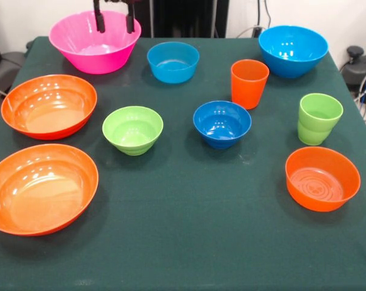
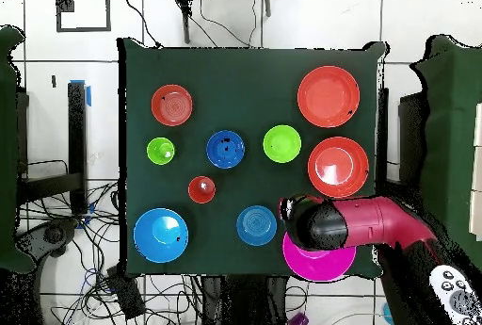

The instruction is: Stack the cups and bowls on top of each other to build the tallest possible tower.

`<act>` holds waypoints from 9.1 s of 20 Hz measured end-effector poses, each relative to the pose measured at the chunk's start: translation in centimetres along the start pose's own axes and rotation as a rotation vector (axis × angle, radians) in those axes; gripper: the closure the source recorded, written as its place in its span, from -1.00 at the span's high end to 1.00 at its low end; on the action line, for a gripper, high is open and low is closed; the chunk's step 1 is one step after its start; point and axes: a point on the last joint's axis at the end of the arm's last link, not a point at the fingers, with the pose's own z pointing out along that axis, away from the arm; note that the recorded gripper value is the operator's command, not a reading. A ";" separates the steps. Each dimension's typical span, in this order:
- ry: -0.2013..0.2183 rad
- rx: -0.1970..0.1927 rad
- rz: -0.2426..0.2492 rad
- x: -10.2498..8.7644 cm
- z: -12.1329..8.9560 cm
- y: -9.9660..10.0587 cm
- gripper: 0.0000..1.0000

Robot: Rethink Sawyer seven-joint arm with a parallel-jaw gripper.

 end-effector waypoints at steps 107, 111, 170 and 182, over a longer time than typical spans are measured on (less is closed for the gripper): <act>0.107 -0.138 -0.087 1.5 11.4 1.2 1.00; 0.113 -0.114 -0.073 1.0 10.1 -0.1 1.00; 0.139 -0.029 -0.005 2.4 -8.8 3.6 1.00; 0.112 -0.007 0.059 8.3 -6.4 -2.9 1.00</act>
